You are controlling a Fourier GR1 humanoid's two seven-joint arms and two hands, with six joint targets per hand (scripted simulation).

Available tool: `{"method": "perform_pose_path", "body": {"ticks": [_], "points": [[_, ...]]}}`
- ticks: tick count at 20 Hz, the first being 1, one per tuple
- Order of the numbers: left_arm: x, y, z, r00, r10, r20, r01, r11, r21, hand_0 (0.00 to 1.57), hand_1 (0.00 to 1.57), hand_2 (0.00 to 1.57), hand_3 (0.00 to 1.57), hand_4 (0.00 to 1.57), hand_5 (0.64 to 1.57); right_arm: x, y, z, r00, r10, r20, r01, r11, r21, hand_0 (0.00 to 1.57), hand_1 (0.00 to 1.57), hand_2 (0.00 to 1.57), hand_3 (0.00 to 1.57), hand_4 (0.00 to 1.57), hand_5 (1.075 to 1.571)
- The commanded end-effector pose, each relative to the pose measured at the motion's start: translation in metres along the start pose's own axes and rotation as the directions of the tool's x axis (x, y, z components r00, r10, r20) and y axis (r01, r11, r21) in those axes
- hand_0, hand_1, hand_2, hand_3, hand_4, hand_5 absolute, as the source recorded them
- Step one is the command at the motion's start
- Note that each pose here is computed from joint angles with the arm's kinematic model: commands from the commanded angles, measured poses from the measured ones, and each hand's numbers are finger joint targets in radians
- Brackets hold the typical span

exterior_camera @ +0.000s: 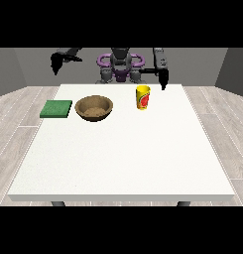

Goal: Pick the cup and pour the ball into the bowl, then pick the bowl and place it on the pad

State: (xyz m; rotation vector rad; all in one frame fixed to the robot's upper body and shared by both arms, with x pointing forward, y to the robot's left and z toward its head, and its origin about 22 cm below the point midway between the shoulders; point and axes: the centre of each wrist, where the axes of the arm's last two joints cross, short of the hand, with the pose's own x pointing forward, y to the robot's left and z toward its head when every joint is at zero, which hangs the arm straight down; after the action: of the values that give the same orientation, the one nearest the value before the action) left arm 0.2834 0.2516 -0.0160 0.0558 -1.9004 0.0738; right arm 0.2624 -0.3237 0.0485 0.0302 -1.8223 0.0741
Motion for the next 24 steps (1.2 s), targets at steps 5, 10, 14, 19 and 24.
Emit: {"method": "perform_pose_path", "body": {"ticks": [5, 10, 14, 19, 24], "points": [[-0.048, -0.017, -0.002, 0.997, -0.037, 0.070, 0.034, 0.998, 0.044, 0.00, 0.00, 0.00, 0.00, 0.00, 1.519, 0.003, 0.007, -0.013, 0.998, -0.024, 0.065, 0.020, 0.998, 0.056, 0.00, 0.00, 0.00, 0.00, 0.00, 1.570], [-0.049, -0.008, -0.026, 0.995, -0.044, 0.086, 0.041, 0.999, 0.033, 0.00, 0.00, 0.00, 0.00, 0.00, 1.519, -0.024, -0.007, -0.007, 0.993, -0.007, 0.116, 0.006, 1.000, 0.008, 0.00, 0.00, 0.00, 0.00, 0.00, 1.571], [-0.069, -0.017, -0.017, 0.997, -0.049, 0.057, 0.047, 0.999, 0.026, 0.00, 0.00, 0.00, 0.00, 0.00, 1.520, -0.022, -0.019, -0.012, 0.995, -0.013, 0.099, 0.011, 1.000, 0.022, 0.00, 0.00, 0.00, 0.00, 0.00, 1.571], [-0.079, -0.014, -0.022, 0.996, -0.052, 0.074, 0.047, 0.997, 0.067, 0.00, 0.00, 0.00, 0.00, 0.00, 1.524, -0.013, -0.029, -0.013, 0.996, -0.009, 0.089, 0.004, 0.998, 0.059, 0.00, 0.00, 0.00, 0.00, 0.00, 1.571], [-0.090, -0.027, 0.000, 0.968, -0.243, 0.068, 0.242, 0.970, 0.021, 1.02, 1.02, 1.10, 0.89, 1.47, 0.776, -0.020, -0.033, -0.011, 0.996, 0.009, 0.089, -0.013, 0.999, 0.042, 0.00, 0.00, 0.00, 0.00, 0.00, 1.570]]}}
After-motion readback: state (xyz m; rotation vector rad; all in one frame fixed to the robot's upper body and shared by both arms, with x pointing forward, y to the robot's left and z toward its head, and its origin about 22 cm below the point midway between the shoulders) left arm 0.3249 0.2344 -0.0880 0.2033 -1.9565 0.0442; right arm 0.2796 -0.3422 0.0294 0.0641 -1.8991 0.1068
